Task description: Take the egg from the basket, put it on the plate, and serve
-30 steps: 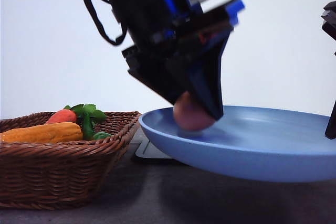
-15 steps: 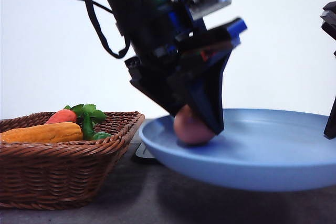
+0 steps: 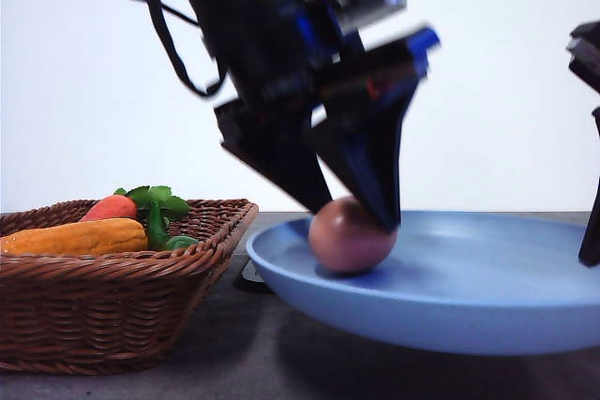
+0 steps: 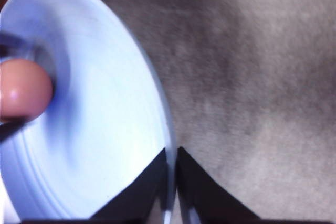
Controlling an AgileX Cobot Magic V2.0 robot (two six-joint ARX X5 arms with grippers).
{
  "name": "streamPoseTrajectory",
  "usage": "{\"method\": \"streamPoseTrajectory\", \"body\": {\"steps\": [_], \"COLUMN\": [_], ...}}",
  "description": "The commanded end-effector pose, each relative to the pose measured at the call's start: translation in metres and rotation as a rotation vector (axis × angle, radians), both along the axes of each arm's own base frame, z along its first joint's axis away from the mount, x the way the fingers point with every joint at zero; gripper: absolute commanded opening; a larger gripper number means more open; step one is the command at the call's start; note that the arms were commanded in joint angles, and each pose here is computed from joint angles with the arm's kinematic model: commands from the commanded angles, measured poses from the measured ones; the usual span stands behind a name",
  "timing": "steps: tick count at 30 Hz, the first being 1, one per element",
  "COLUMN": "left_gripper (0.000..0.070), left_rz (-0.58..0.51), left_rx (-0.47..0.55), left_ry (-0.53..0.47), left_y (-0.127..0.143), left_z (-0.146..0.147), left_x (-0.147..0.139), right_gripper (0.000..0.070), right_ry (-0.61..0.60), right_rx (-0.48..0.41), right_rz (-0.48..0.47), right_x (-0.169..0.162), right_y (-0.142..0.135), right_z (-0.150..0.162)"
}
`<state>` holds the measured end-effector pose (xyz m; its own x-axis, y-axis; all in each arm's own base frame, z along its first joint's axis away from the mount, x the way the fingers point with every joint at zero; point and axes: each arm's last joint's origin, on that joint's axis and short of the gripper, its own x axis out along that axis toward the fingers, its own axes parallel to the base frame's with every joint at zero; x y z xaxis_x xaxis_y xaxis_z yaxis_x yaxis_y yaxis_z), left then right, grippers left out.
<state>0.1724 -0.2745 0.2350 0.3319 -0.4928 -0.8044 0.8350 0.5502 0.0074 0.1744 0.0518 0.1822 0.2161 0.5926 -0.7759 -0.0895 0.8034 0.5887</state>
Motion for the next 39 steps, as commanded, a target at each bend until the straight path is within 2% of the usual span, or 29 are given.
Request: {"method": "streamPoseTrajectory", "body": {"steps": [1,5,11,18,27,35,37,39], "left_gripper": [0.0393,0.0393,0.0393,0.0393,0.0392,0.0393,0.0393,0.0392], "left_rz": [-0.005,0.002,0.042,0.121,0.215,0.231,0.231,0.231], "left_rx": [-0.074,-0.168,-0.312,-0.414,-0.470,-0.498,-0.491,-0.485], "left_ry": [-0.042,-0.101,-0.187,-0.283,-0.379,-0.372,-0.368,-0.365], "left_y": [0.000,0.019,0.066,0.123,0.168,0.176,0.175,0.175], "left_z": [0.027,0.064,0.115,0.151,0.170,0.172,0.171,0.170], "left_x": [-0.003,-0.013,-0.032,-0.057,-0.083,-0.089,-0.089,-0.089], "right_gripper": [0.0000,0.0000,0.0000,0.0000,0.0000,0.0000,0.0036,0.0123], "right_ry": [-0.012,-0.013,-0.026,-0.037,-0.066,-0.015,-0.017,-0.020], "right_rx": [0.018,0.029,0.035,0.024,0.027,0.020,0.021,0.021], "right_rz": [0.003,-0.022,-0.059,-0.074,-0.081,-0.081,-0.081,-0.081], "right_x": [0.007,0.020,0.054,0.110,0.178,0.194,0.194,0.195], "right_y": [0.002,-0.002,-0.011,-0.012,-0.009,-0.007,-0.007,-0.007], "right_z": [0.001,0.000,0.006,0.011,-0.009,-0.031,-0.031,-0.030]}}
